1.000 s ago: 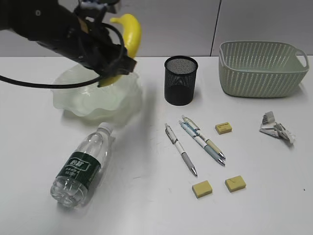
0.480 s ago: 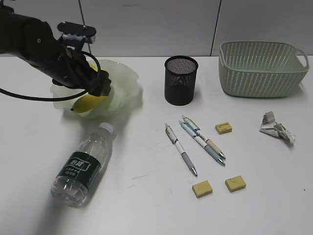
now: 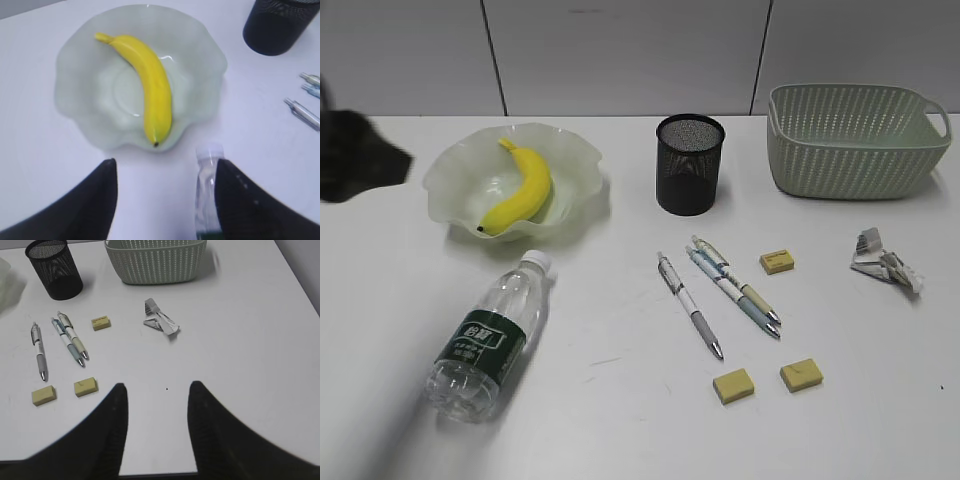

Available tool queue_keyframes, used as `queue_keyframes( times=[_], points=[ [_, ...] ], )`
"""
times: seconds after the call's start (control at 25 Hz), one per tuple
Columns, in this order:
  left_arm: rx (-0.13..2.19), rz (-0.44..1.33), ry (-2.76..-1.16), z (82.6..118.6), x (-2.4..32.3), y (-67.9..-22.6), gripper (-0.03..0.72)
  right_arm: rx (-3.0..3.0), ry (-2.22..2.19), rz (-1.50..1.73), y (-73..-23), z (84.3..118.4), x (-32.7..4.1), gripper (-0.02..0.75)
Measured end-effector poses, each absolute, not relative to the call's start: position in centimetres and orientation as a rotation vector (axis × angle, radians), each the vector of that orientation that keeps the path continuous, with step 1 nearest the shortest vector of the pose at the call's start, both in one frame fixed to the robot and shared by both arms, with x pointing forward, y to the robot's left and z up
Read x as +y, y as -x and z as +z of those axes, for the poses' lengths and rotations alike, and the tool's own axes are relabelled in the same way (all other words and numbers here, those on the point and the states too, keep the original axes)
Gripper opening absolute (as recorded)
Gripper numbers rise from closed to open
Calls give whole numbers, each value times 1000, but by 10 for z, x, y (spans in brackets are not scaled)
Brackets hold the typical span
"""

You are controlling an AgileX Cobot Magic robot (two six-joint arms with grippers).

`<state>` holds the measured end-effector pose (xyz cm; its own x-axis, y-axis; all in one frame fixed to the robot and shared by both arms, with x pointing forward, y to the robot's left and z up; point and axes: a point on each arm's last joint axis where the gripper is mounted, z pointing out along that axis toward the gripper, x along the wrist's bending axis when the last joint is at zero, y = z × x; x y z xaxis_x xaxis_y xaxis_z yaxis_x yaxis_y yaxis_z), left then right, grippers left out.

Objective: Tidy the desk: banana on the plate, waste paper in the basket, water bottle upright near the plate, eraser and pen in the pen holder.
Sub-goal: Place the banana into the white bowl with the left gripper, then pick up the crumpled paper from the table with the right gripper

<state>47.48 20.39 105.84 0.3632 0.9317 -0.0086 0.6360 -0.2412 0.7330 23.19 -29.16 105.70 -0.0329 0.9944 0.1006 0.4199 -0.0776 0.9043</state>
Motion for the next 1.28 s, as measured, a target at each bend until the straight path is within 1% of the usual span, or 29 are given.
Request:
queue_keyframes(
  times=[0.12,0.2,0.28,0.4,0.52,0.64,0.84,0.92,1.04,1.16,1.28],
  points=[
    [1331,613,-1929,1083,238,-394,450,1520,-1569,1083,-232,1057,-292,329],
    [1317,632,-1897,1091,260,-342,449,1520,-1569,1083,-232,1057,-292,329],
    [1308,643,-1874,1090,278,-300,449,1521,-1569,1085,-232,1057,-292,329],
    [1278,670,-1817,1080,295,-259,448,1521,-1570,1087,-232,1057,-291,329],
    [1266,682,-1731,1066,303,-240,448,1523,-1571,1097,-232,1057,-291,329],
    [1252,709,-1666,1063,307,-231,438,1556,-1558,1087,-235,1058,-289,329],
    [1263,725,-1648,1063,309,-231,414,1706,-1462,1052,-267,1073,-284,329],
    [1264,727,-1648,1063,309,-231,407,1771,-1478,991,-299,1076,-284,329],
    [1294,748,-1630,1063,309,-230,398,1864,-1538,880,-358,1067,-287,329],
    [1366,797,-1588,1063,308,-230,396,1978,-1632,722,-427,1042,-290,340],
    [1420,835,-1551,1063,308,-230,396,2095,-1698,595,-477,1013,-291,405]
  ],
)
